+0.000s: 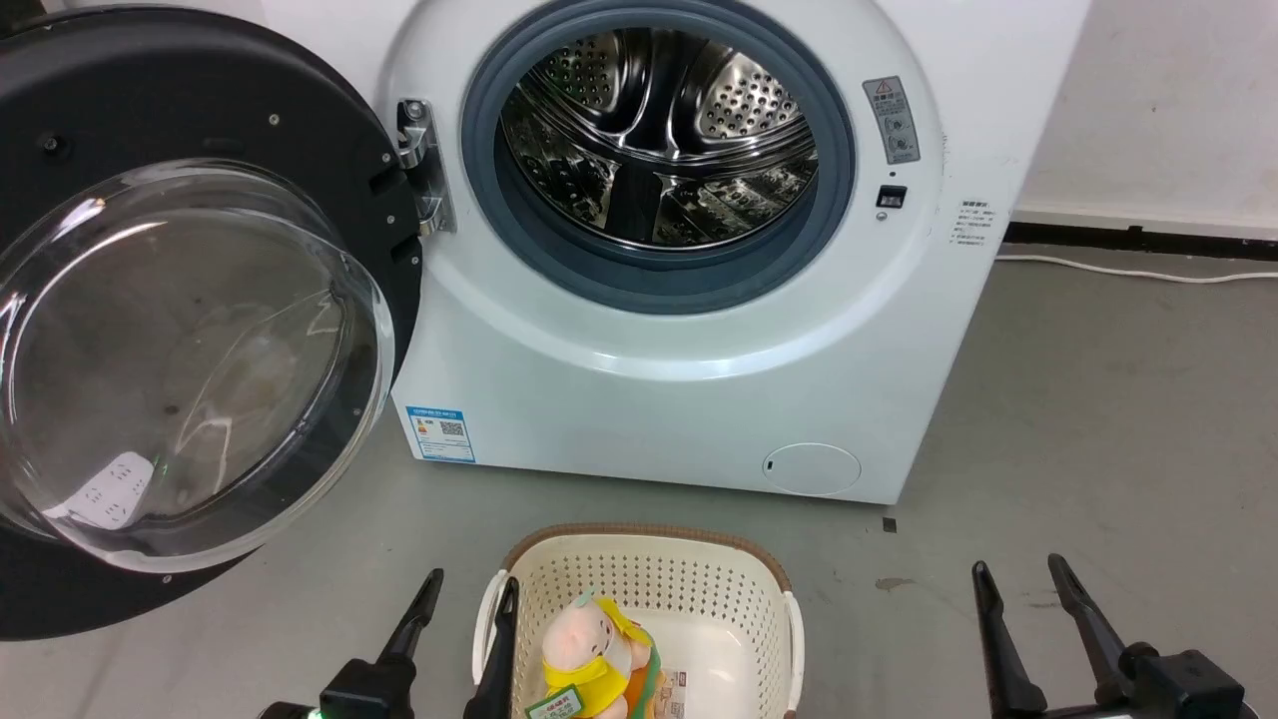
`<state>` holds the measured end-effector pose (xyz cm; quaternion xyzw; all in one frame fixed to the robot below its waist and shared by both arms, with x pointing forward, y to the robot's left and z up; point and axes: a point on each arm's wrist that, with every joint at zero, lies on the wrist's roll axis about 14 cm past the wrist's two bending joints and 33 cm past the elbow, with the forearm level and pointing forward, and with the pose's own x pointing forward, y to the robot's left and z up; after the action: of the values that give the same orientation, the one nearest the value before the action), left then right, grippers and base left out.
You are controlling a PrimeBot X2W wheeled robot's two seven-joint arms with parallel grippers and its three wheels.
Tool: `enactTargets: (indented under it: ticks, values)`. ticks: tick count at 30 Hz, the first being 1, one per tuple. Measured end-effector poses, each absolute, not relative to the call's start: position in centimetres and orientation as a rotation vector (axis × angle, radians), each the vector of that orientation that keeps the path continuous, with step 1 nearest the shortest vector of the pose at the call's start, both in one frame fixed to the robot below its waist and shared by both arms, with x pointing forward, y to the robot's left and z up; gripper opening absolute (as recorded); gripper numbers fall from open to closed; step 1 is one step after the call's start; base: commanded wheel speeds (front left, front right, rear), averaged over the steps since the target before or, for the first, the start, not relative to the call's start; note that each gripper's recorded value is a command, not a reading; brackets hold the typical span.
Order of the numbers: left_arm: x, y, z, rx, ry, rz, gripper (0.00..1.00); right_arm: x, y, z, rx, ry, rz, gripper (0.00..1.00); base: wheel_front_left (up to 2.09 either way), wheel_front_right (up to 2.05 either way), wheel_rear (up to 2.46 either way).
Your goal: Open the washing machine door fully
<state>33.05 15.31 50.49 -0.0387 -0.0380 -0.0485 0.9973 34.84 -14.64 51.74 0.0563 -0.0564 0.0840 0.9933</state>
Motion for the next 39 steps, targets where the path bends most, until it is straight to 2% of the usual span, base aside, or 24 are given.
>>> enactTargets:
  ticks: [4,5,39]
  values:
    - [33.05,15.38,50.46,-0.082,-0.075,-0.092,1.00,34.88,-14.49,51.68,0.113,-0.111,0.173,1.00,0.00,0.00,0.00]
    - [33.05,15.36,50.46,-0.082,-0.075,-0.092,0.00,34.88,-14.47,51.68,0.113,-0.111,0.173,0.00,0.00,0.00,0.00]
    - [33.81,15.77,50.45,-0.055,-0.040,-0.082,0.00,35.23,-14.79,51.44,0.081,-0.069,0.166,0.00,0.00,0.00,0.00]
